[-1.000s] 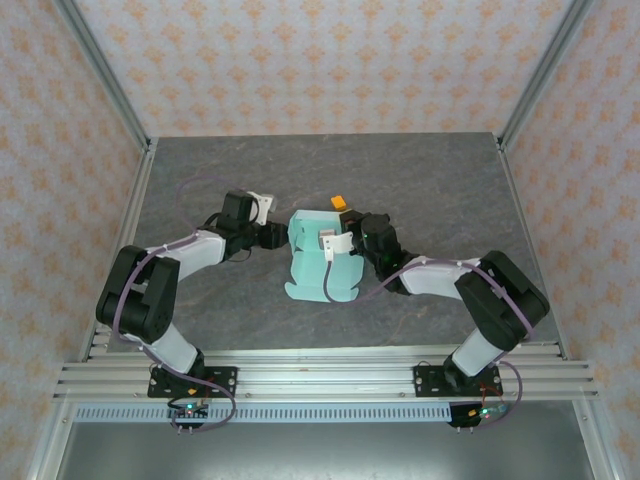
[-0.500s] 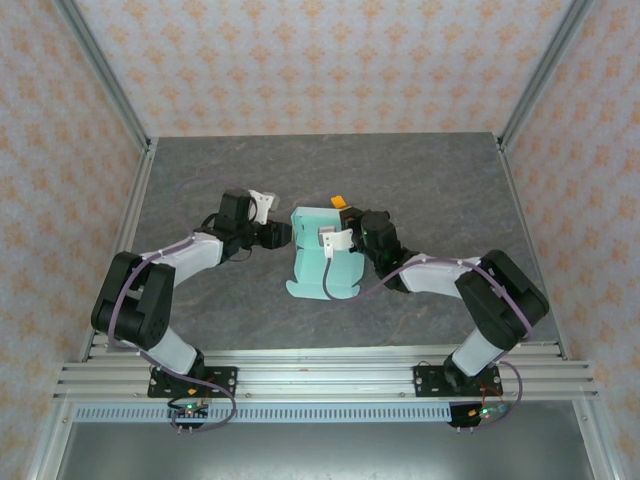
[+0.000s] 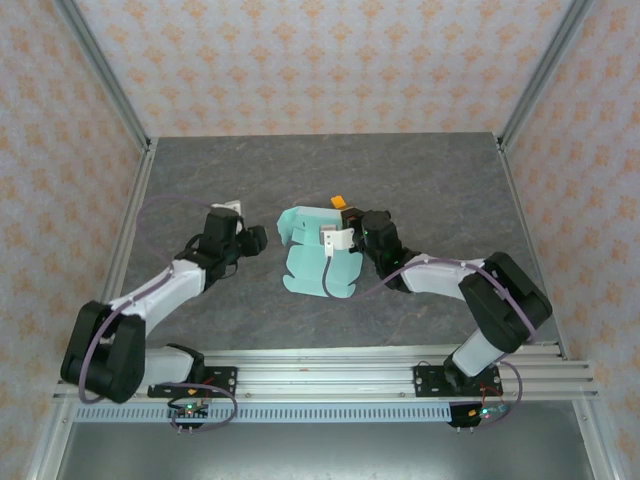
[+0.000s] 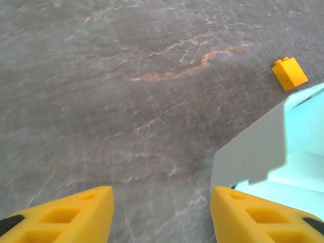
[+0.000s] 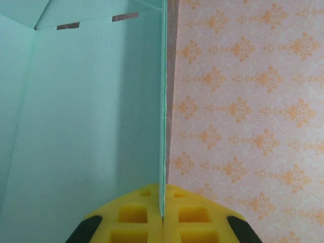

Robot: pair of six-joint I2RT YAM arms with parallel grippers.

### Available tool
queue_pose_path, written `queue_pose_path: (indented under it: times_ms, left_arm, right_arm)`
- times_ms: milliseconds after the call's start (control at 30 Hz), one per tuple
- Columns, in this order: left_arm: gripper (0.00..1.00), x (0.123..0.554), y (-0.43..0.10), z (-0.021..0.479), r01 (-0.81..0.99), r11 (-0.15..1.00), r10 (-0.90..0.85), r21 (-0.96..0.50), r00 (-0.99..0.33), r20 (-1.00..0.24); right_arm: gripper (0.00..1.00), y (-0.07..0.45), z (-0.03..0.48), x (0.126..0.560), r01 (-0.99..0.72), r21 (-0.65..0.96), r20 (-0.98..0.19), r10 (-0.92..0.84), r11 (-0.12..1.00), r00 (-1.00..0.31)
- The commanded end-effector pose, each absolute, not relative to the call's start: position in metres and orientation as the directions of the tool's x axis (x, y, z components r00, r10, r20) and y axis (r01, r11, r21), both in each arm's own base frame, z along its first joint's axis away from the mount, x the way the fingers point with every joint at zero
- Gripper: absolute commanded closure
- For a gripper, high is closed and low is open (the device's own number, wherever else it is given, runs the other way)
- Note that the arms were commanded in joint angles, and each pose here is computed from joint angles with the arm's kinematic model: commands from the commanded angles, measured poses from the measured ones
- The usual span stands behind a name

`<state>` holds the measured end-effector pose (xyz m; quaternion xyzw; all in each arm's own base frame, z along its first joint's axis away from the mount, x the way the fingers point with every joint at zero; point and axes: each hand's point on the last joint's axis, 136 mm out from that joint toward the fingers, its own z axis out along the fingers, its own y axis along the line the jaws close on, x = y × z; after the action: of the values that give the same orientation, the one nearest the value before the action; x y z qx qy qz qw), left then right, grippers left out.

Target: Fold the paper box

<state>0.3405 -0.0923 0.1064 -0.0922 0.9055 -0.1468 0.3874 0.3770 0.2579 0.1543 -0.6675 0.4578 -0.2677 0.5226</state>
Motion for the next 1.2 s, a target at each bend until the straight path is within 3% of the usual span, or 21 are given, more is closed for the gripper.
queue_pose_path:
  times_ms: [0,100,267,567,867,1067,1167]
  left_arm:
    - [0.45,0.327,-0.103,0.114,-0.014,0.907,-0.326,-0.422,-0.657,-0.68]
    - [0.41,0.315,-0.126,0.117,0.112,0.88,-0.286,-0.461,-0.651,-0.704]
    - [0.39,0.316,-0.159,0.103,0.228,0.893,-0.14,-0.389,-0.68,-0.72]
    - [0.46,0.353,-0.144,0.075,0.098,0.96,-0.129,-0.261,-0.674,-0.727]
    - [0.59,0.357,-0.188,0.078,0.251,0.847,-0.173,-0.469,-0.703,-0.689]
    - [0.66,0.358,-0.208,0.073,0.3,0.775,-0.191,-0.556,-0.727,-0.66]
    - [0.74,0.361,-0.215,0.076,0.323,0.742,-0.2,-0.588,-0.729,-0.654]
  right_arm:
    - [1.0,0.26,0.194,0.375,-0.335,-0.939,-0.229,-0.872,0.081,0.432]
    - [1.0,0.258,0.202,0.37,-0.38,-0.918,-0.28,-0.866,0.116,0.414]
    - [1.0,0.258,0.212,0.366,-0.428,-0.888,-0.35,-0.853,0.169,0.387]
    - [1.0,0.25,0.22,0.359,-0.453,-0.866,-0.397,-0.843,0.212,0.363]
    - [1.0,0.236,0.239,0.356,-0.557,-0.752,-0.567,-0.778,0.354,0.271]
    - [1.0,0.229,0.247,0.357,-0.569,-0.716,-0.62,-0.743,0.404,0.253]
    - [1.0,0.229,0.247,0.358,-0.571,-0.711,-0.626,-0.739,0.41,0.248]
